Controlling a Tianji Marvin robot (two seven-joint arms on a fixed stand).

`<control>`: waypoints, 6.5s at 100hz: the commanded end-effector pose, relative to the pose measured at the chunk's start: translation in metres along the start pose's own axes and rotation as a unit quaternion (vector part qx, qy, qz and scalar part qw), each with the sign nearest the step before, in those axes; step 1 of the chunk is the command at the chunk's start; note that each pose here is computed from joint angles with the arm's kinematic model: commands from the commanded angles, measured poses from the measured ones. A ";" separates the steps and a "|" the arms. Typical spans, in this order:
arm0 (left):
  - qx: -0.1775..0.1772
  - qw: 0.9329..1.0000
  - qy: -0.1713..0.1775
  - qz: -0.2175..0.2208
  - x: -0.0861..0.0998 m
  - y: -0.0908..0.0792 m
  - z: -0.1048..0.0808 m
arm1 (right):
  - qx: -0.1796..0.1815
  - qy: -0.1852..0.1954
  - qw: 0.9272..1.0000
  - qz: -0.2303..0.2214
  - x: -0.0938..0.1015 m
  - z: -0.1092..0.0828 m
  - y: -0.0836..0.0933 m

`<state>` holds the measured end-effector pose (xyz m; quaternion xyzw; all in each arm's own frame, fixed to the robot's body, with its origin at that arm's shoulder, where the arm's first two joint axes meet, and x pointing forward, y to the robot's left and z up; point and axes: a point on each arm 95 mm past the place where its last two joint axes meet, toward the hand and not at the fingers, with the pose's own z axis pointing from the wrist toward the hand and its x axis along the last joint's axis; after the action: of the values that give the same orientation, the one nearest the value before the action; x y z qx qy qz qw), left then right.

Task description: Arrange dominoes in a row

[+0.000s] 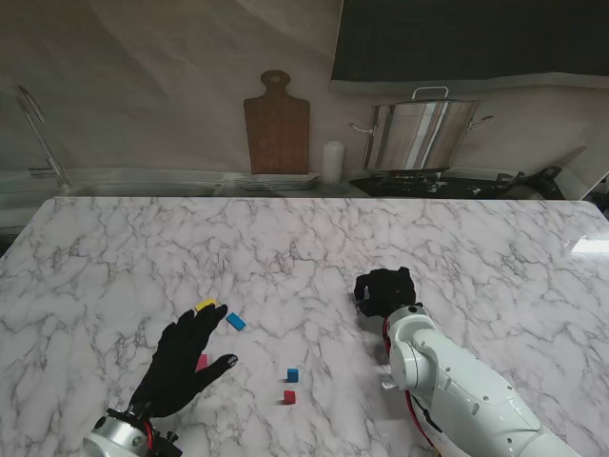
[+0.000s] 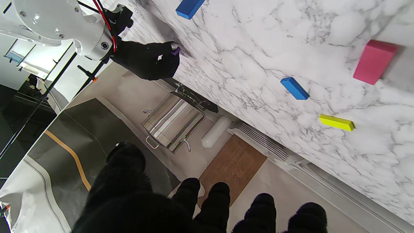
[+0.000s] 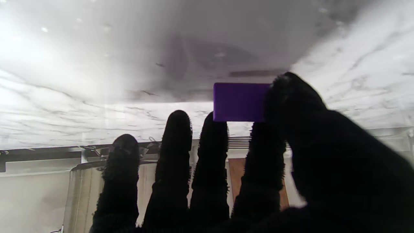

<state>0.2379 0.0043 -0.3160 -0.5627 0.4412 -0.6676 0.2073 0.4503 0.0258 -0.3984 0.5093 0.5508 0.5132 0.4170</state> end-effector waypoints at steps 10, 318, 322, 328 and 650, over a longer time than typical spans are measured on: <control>-0.009 1.000 0.000 -0.002 0.000 0.004 -0.002 | -0.015 0.010 1.000 -0.009 0.006 -0.003 0.010; -0.008 1.000 0.004 -0.004 -0.001 0.007 -0.001 | 0.032 0.075 0.970 0.231 0.109 -0.089 -0.030; -0.008 1.000 0.005 -0.005 -0.001 0.007 -0.001 | 0.033 0.076 0.969 0.231 0.108 -0.089 -0.030; -0.008 1.000 0.005 -0.004 -0.001 0.007 -0.001 | 0.034 0.076 0.969 0.231 0.108 -0.089 -0.030; -0.005 1.000 0.003 -0.006 -0.002 0.006 -0.002 | 0.070 0.073 0.975 0.197 0.110 -0.093 -0.037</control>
<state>0.2375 0.0043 -0.3199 -0.5613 0.4383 -0.6712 0.2055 0.3440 0.1258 -0.4086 0.5907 0.4961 0.5931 0.2307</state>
